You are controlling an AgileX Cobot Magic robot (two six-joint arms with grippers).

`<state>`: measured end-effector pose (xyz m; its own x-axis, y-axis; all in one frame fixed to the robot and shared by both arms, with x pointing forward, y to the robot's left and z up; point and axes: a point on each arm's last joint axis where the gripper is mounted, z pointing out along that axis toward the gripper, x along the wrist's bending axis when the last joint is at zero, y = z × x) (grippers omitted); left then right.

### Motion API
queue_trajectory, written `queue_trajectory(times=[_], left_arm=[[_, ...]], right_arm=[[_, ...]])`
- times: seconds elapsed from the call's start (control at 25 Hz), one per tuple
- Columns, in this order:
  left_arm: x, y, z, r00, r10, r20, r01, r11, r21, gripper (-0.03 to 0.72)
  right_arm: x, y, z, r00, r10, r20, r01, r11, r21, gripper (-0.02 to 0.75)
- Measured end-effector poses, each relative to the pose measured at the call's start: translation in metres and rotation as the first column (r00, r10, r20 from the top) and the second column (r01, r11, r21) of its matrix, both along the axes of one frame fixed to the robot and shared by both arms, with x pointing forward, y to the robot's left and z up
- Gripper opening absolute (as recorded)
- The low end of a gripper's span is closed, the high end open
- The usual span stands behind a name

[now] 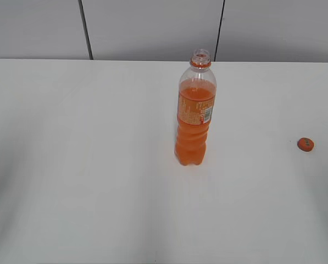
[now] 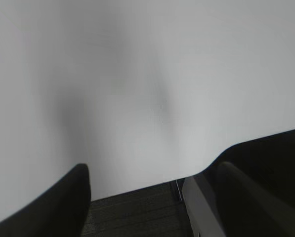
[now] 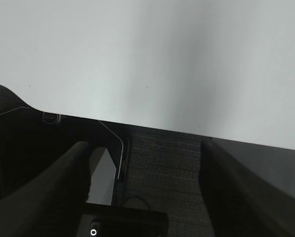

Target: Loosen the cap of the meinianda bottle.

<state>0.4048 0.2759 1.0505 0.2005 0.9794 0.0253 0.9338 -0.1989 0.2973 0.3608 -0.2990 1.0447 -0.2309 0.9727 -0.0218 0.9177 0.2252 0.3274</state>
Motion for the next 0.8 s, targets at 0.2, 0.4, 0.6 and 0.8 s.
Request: queue_trajectory(times=[0.2, 0.4, 0.6, 0.8], left_arm=[[-0.035, 0.006, -0.010, 0.996, 0.002, 0.087, 0.000, 1.000, -0.015, 0.483], [-0.068, 0.011, -0.006, 0.975, 0.005, 0.223, 0.003, 0.999, -0.036, 0.483], [-0.095, 0.015, 0.009, 0.921, 0.013, 0.390, 0.012, 0.998, -0.061, 0.483], [-0.123, 0.020, 0.019, 0.842, 0.026, 0.539, 0.024, 0.996, -0.085, 0.482]], right_arm=[[-0.027, 0.002, -0.015, 0.998, -0.027, 0.051, 0.027, 1.000, 0.007, 0.512], [-0.046, 0.003, -0.024, 0.992, -0.065, 0.112, 0.063, 0.998, 0.024, 0.512], [-0.057, 0.003, -0.020, 0.961, -0.073, 0.265, 0.068, 0.997, 0.026, 0.512], [-0.069, 0.004, -0.015, 0.925, -0.073, 0.374, 0.067, 0.997, 0.028, 0.512]])
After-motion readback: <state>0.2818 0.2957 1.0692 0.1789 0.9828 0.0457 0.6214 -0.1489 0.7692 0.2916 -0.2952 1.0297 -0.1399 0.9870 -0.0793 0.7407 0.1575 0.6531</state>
